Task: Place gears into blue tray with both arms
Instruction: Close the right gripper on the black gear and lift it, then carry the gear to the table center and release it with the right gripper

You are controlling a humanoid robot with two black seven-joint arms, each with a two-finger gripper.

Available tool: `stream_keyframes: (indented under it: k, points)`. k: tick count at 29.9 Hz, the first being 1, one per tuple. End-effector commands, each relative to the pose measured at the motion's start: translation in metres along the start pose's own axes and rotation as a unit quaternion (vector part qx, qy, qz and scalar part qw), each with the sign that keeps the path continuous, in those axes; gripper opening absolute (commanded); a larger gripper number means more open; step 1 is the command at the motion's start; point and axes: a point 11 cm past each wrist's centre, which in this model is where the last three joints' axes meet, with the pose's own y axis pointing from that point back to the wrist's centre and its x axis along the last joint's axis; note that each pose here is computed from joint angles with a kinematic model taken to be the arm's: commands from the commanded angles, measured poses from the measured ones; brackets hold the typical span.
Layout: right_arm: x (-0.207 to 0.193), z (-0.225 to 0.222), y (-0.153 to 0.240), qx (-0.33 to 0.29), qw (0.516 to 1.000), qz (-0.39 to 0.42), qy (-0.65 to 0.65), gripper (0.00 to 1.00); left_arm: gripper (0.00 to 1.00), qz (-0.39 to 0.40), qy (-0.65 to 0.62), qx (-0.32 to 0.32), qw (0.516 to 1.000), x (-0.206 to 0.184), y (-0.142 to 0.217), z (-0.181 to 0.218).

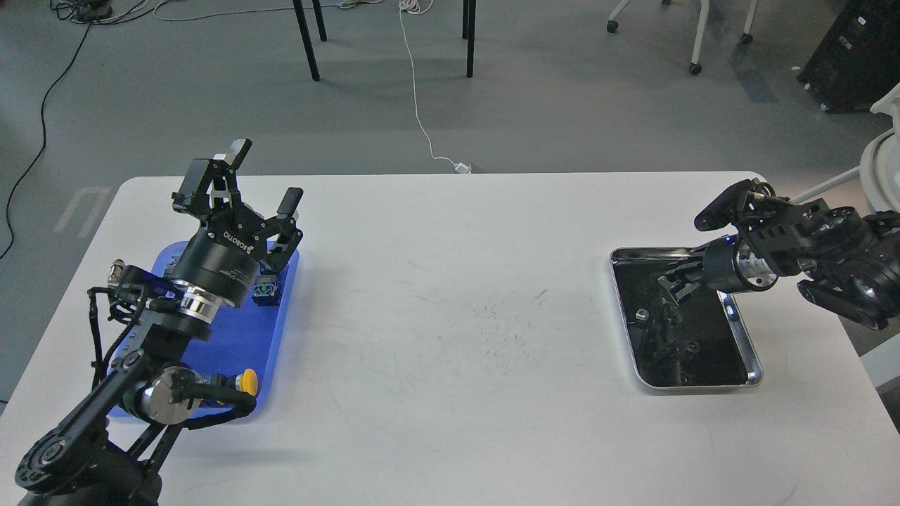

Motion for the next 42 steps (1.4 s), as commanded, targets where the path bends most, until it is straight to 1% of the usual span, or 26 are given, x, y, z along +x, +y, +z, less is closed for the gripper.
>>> stream_keyframes:
  k: [1,4,6,9,12,14,18,21,23,28,31,32,34,35,39,40,41,42]
  points:
    - [0.033,-0.013,0.012,0.022,0.999,0.025,0.012,0.18,0.99,-0.001,-0.001,0.0,1.0,0.0,0.0,0.001]
    - [0.062,-0.03,0.016,0.043,0.998,0.046,0.024,0.18,0.99,-0.001,-0.001,-0.001,1.0,0.0,0.0,0.001]
    - [0.081,-0.047,0.011,0.062,0.996,0.057,0.033,0.18,0.99,-0.001,-0.001,-0.001,1.0,0.0,0.0,0.001]
    - [0.102,-0.086,-0.008,0.099,0.992,0.061,0.053,0.19,0.99,-0.001,-0.002,-0.002,1.0,0.001,0.0,0.002]
    - [0.115,-0.128,-0.03,0.137,0.986,0.059,0.076,0.19,0.99,-0.001,-0.002,-0.002,1.0,0.0,-0.001,0.002]
    - [0.121,-0.149,-0.041,0.154,0.983,0.061,0.083,0.19,0.99,-0.001,-0.002,-0.002,1.0,0.001,-0.001,0.002]
    - [0.12,-0.19,-0.063,0.19,0.975,0.072,0.088,0.19,0.99,0.001,-0.003,-0.001,1.0,0.002,0.0,0.002]
    - [0.11,-0.215,-0.076,0.216,0.969,0.073,0.092,0.19,0.99,0.001,-0.003,-0.001,1.0,0.002,0.001,0.002]
    - [0.098,-0.218,-0.081,0.218,0.969,0.068,0.093,0.19,0.99,0.002,-0.003,0.0,1.0,0.003,0.001,0.001]
    - [0.085,-0.215,-0.085,0.216,0.969,0.063,0.099,0.21,0.99,0.003,-0.006,0.002,1.0,0.004,0.002,0.002]
    - [0.083,-0.215,-0.085,0.216,0.969,0.061,0.099,0.22,0.99,0.003,-0.006,0.002,1.0,0.004,0.002,0.002]
    - [0.083,-0.215,-0.085,0.216,0.969,0.061,0.099,0.24,0.99,0.004,-0.006,0.002,1.0,0.004,0.003,0.002]
    - [0.082,-0.216,-0.086,0.217,0.969,0.062,0.098,0.28,0.99,0.003,-0.007,0.003,1.0,0.004,0.003,0.001]
    - [0.082,-0.216,-0.086,0.217,0.969,0.063,0.098,0.33,0.99,0.003,-0.006,0.003,1.0,0.004,0.003,0.001]
    - [0.084,-0.217,-0.086,0.219,0.97,0.069,0.079,0.68,0.99,0.004,-0.008,0.004,1.0,0.005,0.004,0.001]
    - [0.087,-0.218,-0.085,0.221,0.969,0.076,0.074,0.78,0.99,0.005,-0.01,0.004,1.0,0.006,0.004,0.001]
    - [0.089,-0.22,-0.084,0.224,0.968,0.085,0.068,0.86,0.99,0.004,-0.016,0.006,1.0,0.006,0.004,0.002]
    - [0.093,-0.221,-0.083,0.225,0.968,0.096,0.061,0.91,0.99,0.001,-0.023,0.007,1.0,0.007,0.005,0.002]
